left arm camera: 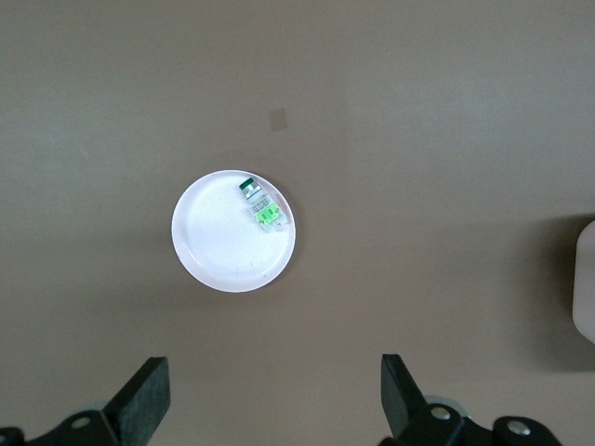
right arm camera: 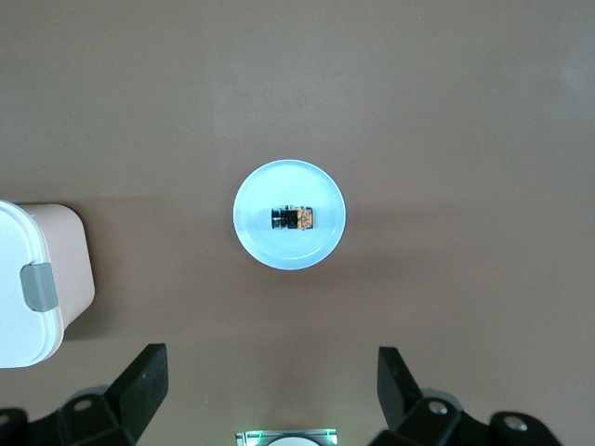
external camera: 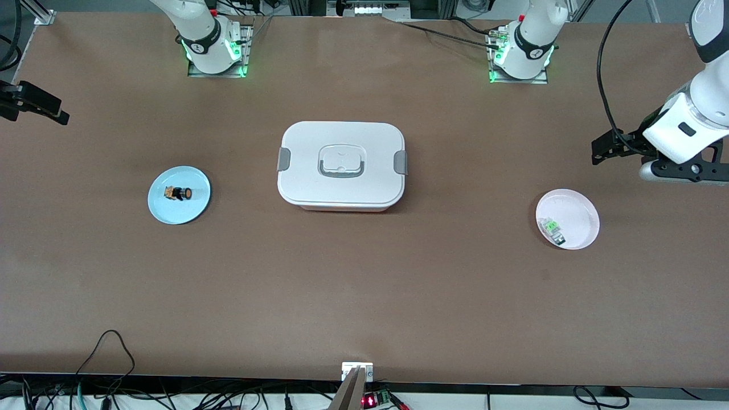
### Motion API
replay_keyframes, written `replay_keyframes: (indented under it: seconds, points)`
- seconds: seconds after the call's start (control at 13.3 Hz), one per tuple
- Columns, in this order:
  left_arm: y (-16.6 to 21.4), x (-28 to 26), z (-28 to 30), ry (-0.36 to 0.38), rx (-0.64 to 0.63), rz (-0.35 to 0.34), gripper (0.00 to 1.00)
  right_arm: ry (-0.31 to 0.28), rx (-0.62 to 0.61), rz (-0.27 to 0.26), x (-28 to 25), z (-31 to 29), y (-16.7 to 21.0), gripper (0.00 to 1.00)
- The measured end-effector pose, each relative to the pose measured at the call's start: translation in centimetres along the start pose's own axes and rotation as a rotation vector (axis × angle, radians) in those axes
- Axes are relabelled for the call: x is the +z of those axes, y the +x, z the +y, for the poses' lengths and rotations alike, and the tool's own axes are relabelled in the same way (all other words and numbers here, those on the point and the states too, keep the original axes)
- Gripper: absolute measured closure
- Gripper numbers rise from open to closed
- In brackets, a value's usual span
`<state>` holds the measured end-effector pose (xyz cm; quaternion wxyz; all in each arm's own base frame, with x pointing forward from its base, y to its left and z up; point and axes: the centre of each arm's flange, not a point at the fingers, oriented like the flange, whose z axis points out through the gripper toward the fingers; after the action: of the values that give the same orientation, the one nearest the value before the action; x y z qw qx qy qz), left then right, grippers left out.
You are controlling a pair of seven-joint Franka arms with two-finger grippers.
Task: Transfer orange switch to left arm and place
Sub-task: 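Move the right gripper down toward the orange switch on the blue dish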
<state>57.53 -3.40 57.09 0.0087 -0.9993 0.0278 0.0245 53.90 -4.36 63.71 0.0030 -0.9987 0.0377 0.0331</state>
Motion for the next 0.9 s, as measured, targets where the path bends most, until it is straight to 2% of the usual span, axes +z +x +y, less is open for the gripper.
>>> replay_keyframes:
  seconds: [0.9]
  points:
    - [0.0, 0.0, 0.0, 0.0, 0.0, 0.0, 0.0, -0.002, -0.021, 0.003, 0.54, -0.69, 0.57, 0.0]
